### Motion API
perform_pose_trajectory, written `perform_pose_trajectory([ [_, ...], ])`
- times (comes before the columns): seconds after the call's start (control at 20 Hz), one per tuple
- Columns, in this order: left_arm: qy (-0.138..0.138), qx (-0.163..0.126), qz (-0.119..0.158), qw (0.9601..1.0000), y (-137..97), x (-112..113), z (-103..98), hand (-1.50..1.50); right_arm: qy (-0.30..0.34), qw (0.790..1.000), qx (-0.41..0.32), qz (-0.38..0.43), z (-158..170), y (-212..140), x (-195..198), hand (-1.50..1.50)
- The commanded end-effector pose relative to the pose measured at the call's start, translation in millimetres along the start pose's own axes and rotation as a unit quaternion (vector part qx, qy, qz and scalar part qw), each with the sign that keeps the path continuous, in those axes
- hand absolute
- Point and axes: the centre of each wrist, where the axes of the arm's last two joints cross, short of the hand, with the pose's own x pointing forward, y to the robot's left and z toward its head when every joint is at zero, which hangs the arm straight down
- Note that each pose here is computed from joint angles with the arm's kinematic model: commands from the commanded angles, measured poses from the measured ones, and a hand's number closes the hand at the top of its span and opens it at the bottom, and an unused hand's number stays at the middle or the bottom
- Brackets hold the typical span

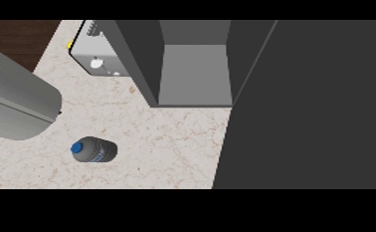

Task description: Pick up the bottled water, place it into the cabinet and close the cabinet

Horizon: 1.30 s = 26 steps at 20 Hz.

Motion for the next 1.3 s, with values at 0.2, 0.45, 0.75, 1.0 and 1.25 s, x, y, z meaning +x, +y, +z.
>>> perform_pose_trajectory([
  [0.2,-0.025,0.023,-0.017,0.9993,-5.0,-12.3,-5.9,-1.50,-0.016,0.999,0.000,0.049,23.0,1.4,34.3,-1.50],
  [0.45,-0.015,0.020,-0.021,0.9995,7.1,-33.1,-19.8,-1.50,-0.017,0.999,-0.009,0.039,14.3,10.0,30.2,-1.50],
  [0.75,-0.004,0.028,-0.045,0.9986,-0.9,-84.1,-23.4,-1.50,-0.023,0.999,-0.010,0.048,15.7,4.9,29.2,-1.50],
  [1.0,0.011,0.025,-0.041,0.9988,10.7,-92.4,-45.5,-1.50,-0.018,0.999,-0.008,0.045,21.6,11.9,17.4,-1.50],
  [1.25,0.022,0.022,-0.046,0.9985,3.1,-131.3,-51.4,-1.50,-0.023,0.999,-0.007,0.042,21.2,13.0,19.8,-1.50],
])
